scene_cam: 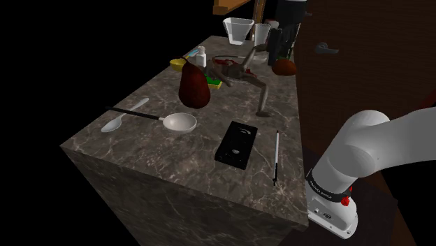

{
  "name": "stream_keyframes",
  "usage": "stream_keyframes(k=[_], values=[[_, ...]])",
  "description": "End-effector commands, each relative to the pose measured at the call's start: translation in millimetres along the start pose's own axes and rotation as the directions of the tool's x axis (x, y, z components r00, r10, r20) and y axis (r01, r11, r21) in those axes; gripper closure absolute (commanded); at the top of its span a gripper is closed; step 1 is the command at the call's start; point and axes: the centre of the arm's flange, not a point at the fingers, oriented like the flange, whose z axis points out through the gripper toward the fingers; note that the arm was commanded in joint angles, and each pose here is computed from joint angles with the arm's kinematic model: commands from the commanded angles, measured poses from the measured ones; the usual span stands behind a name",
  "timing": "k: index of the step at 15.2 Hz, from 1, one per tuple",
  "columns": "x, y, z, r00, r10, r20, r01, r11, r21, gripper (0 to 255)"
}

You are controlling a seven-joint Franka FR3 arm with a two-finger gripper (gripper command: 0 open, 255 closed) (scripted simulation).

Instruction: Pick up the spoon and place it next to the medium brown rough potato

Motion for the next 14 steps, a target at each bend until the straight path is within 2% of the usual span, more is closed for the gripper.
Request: stream_keyframes(k=[1,4,7,10,14], values=[[0.0,0.0,0.0,1.000,0.000,0.000,0.000,1.000,0.000,0],[6.3,-34.9,9.9,0.996,0.092,0.006,-0.092,0.996,0.019,0],[15.8,-69.2,19.2,0.983,0.183,0.013,-0.184,0.982,0.038,0],[28.4,-102.7,27.9,0.962,0.273,0.022,-0.273,0.960,0.056,0],[49.8,-145.5,38.5,0.921,0.388,0.036,-0.389,0.918,0.078,0]])
